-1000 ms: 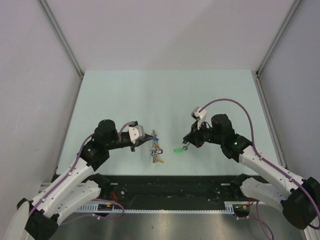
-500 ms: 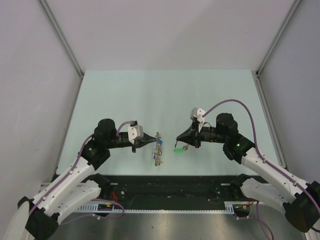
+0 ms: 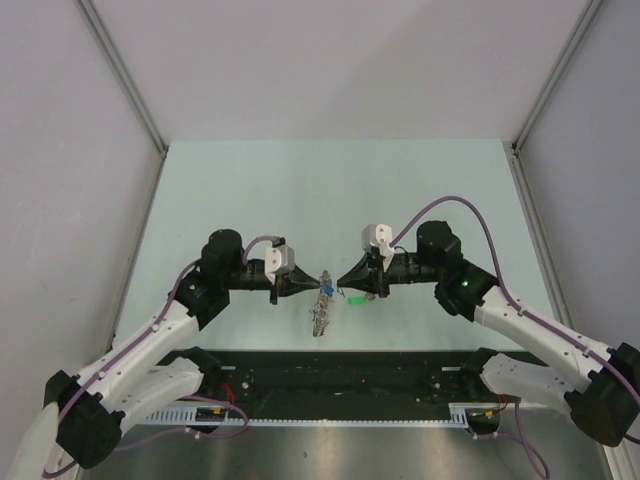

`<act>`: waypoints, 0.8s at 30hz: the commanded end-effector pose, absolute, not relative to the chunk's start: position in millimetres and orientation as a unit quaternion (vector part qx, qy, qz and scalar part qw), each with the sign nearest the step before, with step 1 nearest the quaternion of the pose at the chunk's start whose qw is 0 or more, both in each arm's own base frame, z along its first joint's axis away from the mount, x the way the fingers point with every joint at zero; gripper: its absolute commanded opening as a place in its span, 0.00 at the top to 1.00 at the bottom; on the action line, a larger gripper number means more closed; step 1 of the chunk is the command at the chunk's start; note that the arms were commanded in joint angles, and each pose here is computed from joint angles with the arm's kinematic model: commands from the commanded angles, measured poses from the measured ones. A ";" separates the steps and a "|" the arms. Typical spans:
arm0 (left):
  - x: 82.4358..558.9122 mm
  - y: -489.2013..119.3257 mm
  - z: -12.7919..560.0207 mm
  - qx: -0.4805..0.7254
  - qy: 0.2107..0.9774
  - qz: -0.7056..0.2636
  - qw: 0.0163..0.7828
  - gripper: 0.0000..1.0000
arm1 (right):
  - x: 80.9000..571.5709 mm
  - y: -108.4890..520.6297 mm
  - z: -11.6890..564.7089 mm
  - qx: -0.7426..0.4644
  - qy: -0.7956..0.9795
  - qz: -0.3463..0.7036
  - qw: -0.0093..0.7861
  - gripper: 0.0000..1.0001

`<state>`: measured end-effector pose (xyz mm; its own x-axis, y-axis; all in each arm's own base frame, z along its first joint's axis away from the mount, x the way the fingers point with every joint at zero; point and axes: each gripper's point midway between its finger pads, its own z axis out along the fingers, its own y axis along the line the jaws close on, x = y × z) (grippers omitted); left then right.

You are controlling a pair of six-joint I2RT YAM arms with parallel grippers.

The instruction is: Put the keys on the keyring

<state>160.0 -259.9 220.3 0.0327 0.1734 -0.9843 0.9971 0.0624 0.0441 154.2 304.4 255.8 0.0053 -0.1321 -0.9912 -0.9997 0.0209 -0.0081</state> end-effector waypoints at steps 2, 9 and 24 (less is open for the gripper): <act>155.9 -265.3 256.3 0.556 0.487 -0.436 0.513 1.00 | 157.2 319.6 266.3 -0.560 0.511 0.431 0.490 1.00; 156.2 -264.7 257.8 0.554 0.485 -0.433 0.520 1.00 | 159.3 330.5 257.0 -0.567 0.520 0.401 0.497 1.00; 155.5 -257.6 264.8 0.423 0.522 -0.487 0.557 1.00 | 166.2 320.5 271.4 -0.526 0.522 0.402 0.538 1.00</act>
<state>154.3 -258.7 231.2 -0.0617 0.0204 -0.9979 0.9886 0.1385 -0.0583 164.5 321.0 245.9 0.0964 -0.2048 -0.9740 -0.9866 0.1096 -0.1206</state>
